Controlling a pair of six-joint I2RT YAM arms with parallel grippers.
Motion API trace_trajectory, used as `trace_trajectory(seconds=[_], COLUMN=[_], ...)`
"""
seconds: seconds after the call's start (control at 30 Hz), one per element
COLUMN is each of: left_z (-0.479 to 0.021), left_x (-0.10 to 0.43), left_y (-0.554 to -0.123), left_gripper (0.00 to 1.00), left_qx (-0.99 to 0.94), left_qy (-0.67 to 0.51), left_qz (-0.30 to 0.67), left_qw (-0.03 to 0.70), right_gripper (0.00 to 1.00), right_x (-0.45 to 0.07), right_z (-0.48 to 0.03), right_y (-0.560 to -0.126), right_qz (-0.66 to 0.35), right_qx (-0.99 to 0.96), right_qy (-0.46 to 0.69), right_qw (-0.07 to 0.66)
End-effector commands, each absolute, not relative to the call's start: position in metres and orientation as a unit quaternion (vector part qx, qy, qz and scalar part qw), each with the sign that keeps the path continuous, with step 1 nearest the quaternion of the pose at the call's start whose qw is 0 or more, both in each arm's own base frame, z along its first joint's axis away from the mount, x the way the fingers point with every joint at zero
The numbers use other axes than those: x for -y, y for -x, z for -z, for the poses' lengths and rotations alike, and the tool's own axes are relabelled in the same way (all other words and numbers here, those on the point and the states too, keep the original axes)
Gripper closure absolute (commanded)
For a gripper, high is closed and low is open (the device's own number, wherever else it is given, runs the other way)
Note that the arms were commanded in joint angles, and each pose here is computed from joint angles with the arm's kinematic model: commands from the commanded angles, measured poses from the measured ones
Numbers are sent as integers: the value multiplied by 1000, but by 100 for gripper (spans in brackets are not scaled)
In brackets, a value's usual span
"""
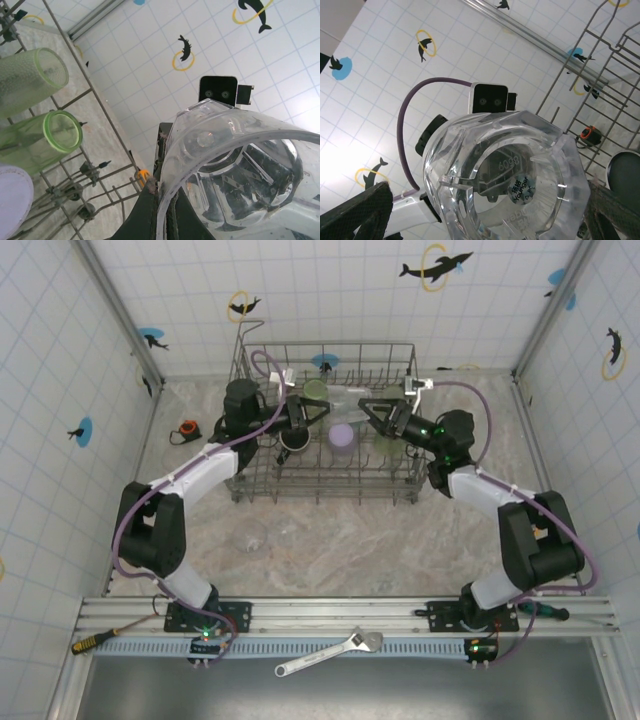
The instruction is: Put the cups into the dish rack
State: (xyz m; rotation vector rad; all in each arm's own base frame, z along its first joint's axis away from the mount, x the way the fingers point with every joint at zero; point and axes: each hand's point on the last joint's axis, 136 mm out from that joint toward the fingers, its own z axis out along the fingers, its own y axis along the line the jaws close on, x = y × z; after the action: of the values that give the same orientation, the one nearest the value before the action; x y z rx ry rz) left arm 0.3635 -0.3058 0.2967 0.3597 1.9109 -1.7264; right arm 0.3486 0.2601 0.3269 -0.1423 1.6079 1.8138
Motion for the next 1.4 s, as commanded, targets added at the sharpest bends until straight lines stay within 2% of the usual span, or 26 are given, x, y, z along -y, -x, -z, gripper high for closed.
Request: trace_trajectory(seconds=[0.0,0.3,0.67,0.83,0.87,0.93,1.03,1.17,1.37], left_z=[-309,-303,-301,-303,-303,-303,-308,-318,-333], left_x=[305,305,306,305,304,300,291,274,258], left_y=[-360,-356,-358,-361,-363,-369,-374,-381,-381], left_gripper=[100,100,98,84,79,62,52,31,13], left_qx=[-688,-688,-690,-698,-703,-718,-728,-736,-743], left_qy=[-150,-142,-137,-135,-133,-125,-117,-95,-91], left_qz=[656,663,665,653,646,624,600,568,532], left_qw=[273,258,252,260,266,281,311,356,395], right_gripper=[0,2,44,50,51,53,55,56,57], right_x=[-264,-268,-273,-279,-279,-279,-279,-275,-274], right_z=[-359,-366,-362,-358,-358,-356,-352,-349,-350], right_y=[-343,-345,-350,-354,-355,-358,-360,-363,-372], right_qz=[-718,-737,-735,-715,-711,-698,-678,-654,-623], right_qx=[-580,-556,-558,-577,-581,-591,-608,-621,-638], right_qy=[87,83,83,87,88,89,91,89,91], right_qw=[374,375,376,384,387,394,404,422,443])
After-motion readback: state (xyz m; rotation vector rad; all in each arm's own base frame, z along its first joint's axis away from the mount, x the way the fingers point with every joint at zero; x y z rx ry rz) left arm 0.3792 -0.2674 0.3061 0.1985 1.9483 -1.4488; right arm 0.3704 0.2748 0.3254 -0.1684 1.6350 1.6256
